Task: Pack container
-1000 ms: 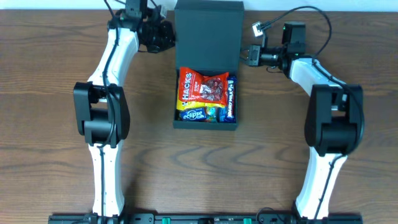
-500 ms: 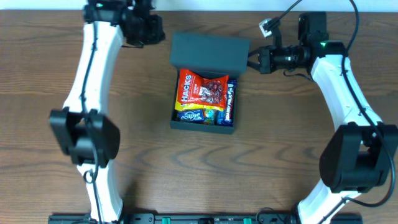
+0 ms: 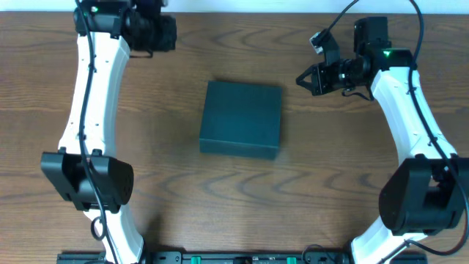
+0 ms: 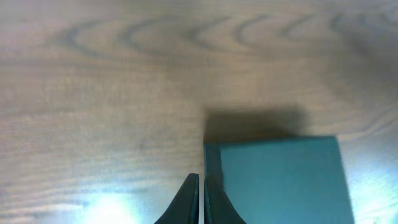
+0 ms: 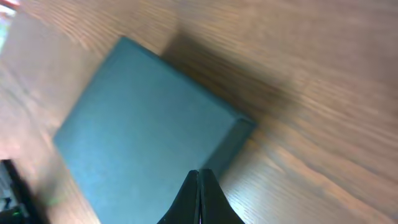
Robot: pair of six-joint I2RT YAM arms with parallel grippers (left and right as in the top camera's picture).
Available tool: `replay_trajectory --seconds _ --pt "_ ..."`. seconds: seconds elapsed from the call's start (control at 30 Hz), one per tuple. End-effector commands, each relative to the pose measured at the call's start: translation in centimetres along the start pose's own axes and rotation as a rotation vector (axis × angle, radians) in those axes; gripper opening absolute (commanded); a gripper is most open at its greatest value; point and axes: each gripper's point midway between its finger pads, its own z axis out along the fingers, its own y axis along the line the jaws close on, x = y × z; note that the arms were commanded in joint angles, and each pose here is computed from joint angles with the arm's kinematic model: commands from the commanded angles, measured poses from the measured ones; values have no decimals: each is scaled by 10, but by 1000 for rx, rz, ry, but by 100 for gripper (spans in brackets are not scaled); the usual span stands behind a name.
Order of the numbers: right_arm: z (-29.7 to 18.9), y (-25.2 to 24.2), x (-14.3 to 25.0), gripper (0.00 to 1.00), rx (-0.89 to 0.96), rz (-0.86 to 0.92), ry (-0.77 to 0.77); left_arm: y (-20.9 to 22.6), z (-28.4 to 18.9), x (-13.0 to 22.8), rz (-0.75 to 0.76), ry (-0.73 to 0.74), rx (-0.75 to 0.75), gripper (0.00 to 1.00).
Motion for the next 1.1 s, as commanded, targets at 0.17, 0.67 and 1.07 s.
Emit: replay_trajectory --seconds 0.17,0.67,1.07 --pt "3 6 32 1 20 60 89 -23 38 68 99 226 70 6" --pt "-58 58 70 2 92 19 63 -108 57 180 447 499 226 6" --pt "-4 97 151 2 -61 -18 156 -103 91 230 391 580 230 6"
